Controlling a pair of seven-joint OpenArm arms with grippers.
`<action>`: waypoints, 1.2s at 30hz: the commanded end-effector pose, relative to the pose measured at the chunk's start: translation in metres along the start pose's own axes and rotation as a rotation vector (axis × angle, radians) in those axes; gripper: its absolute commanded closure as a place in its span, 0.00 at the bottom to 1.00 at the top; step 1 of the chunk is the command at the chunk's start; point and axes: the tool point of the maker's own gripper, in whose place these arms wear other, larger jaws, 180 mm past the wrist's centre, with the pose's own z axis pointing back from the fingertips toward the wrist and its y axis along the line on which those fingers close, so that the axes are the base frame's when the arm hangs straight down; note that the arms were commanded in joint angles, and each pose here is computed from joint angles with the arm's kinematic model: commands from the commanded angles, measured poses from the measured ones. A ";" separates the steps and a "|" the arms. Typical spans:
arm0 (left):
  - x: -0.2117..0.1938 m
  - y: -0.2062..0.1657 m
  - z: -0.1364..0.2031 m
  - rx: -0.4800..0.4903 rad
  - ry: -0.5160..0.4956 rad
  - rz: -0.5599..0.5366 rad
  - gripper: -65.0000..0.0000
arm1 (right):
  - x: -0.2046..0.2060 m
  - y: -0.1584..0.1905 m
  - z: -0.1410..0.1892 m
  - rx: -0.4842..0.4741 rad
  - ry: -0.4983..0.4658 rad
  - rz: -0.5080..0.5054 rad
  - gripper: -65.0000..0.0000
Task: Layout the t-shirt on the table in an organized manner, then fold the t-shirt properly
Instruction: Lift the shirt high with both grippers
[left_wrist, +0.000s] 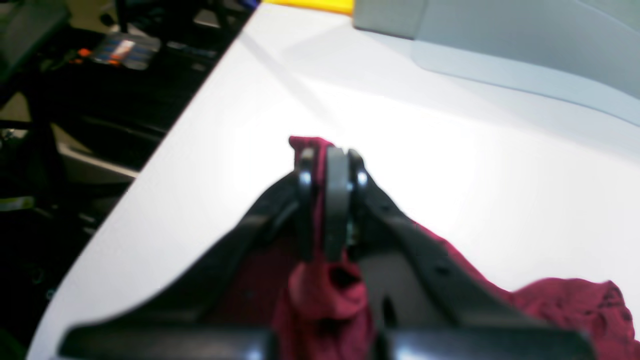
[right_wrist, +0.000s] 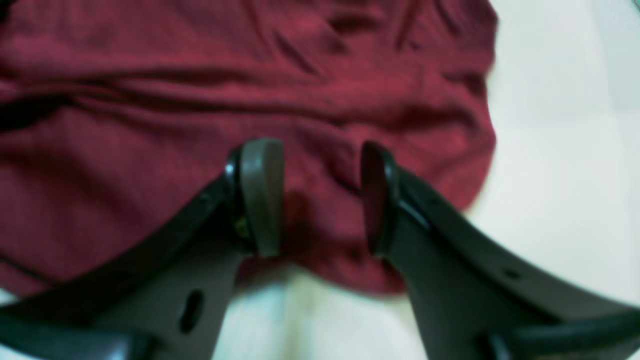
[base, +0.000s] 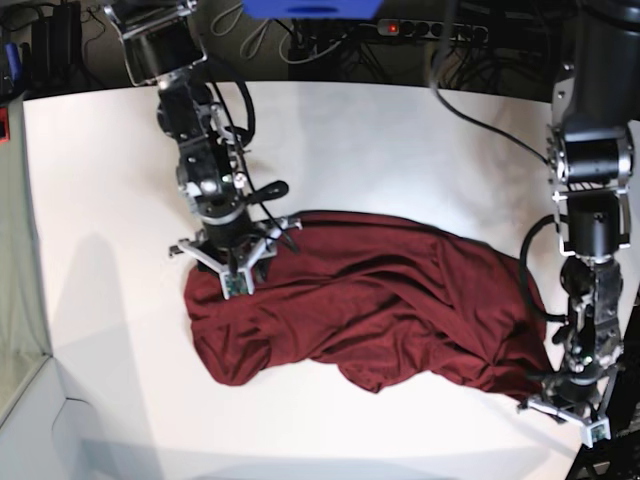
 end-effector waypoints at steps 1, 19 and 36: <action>0.029 0.001 0.001 -0.002 -0.072 0.005 1.00 | 0.020 -0.004 -0.004 -0.010 -0.051 0.002 0.59; 0.032 0.014 0.002 0.018 -0.073 -0.005 1.00 | 0.019 -0.023 -0.024 -0.043 -0.020 0.033 0.95; 0.086 0.011 0.006 0.016 -0.229 0.014 1.00 | 0.120 -0.076 0.003 -0.150 -0.274 -0.031 1.00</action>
